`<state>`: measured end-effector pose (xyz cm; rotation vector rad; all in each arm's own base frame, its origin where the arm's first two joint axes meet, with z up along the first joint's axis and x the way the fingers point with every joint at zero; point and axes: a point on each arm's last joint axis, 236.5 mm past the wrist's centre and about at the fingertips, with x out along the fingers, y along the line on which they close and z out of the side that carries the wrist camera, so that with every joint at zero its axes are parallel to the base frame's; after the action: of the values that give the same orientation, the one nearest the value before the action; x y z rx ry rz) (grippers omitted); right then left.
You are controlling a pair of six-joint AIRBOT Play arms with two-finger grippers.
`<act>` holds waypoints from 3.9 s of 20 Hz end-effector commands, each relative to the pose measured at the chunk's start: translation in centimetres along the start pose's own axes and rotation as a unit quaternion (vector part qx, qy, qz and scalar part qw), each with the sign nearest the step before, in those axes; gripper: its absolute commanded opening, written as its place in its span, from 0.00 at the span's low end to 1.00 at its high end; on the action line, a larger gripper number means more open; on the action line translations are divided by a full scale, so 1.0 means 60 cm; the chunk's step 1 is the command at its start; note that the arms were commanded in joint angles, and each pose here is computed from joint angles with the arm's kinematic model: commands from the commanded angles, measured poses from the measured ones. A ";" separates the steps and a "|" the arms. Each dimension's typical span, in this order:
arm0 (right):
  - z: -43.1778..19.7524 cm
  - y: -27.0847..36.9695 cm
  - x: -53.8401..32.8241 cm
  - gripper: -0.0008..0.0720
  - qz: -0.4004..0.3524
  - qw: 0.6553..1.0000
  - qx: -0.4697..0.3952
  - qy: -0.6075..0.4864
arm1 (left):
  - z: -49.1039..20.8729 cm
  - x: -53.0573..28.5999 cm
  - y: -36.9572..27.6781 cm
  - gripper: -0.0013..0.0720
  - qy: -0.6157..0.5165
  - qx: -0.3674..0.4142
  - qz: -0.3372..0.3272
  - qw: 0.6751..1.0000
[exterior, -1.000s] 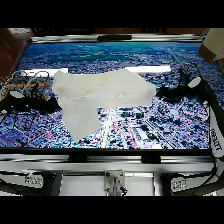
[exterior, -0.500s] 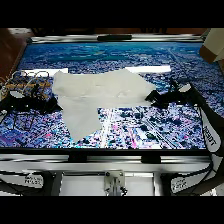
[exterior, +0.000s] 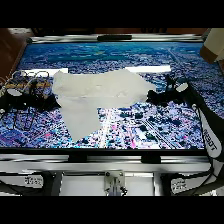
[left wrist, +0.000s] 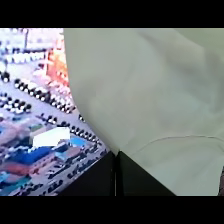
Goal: Fold the shirts.
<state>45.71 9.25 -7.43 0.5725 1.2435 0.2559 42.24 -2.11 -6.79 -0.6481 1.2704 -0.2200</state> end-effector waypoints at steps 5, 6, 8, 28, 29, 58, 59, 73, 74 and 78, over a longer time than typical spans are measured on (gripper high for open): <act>0.059 0.080 -0.183 0.06 -0.017 0.982 -0.138 -0.126 | 0.128 -0.209 -0.159 0.05 -0.158 0.143 -0.016 0.977; 0.070 0.104 -0.226 0.06 -0.018 0.972 -0.170 -0.162 | 0.145 -0.266 -0.198 0.05 -0.199 0.171 -0.017 0.965; 0.094 0.156 -0.330 0.06 -0.027 0.942 -0.222 -0.249 | 0.161 -0.396 -0.279 0.05 -0.285 0.223 -0.019 0.932; -0.159 0.418 -1.018 0.06 -0.063 0.698 -0.337 -0.629 | -0.265 -0.958 -0.522 0.05 -0.623 0.341 0.065 0.700; -0.144 0.404 -0.987 0.06 -0.074 0.722 -0.336 -0.601 | -0.249 -0.934 -0.509 0.05 -0.600 0.337 0.071 0.722; 0.253 -0.034 -0.074 0.06 -0.077 0.961 -0.079 -0.253 | 0.271 0.037 -0.126 0.05 -0.223 0.109 0.021 0.969; 0.233 -0.035 -0.071 0.06 -0.084 0.966 -0.094 -0.225 | 0.246 0.038 -0.120 0.05 -0.187 0.123 0.023 0.974; 0.045 -0.098 -0.085 0.06 -0.172 0.980 -0.095 0.020 | 0.038 0.017 -0.054 0.05 0.087 0.149 0.059 0.983; 0.043 -0.099 -0.086 0.06 -0.173 0.981 -0.090 0.023 | 0.031 0.019 -0.051 0.05 0.093 0.144 0.059 0.983; 0.009 -0.108 -0.075 0.06 -0.173 0.980 -0.072 0.064 | 0.012 0.028 -0.037 0.05 0.108 0.124 0.061 0.984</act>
<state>45.72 1.51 -6.19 0.2046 1.3316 0.0985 45.09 -4.39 -6.14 -0.3166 1.4105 -0.3503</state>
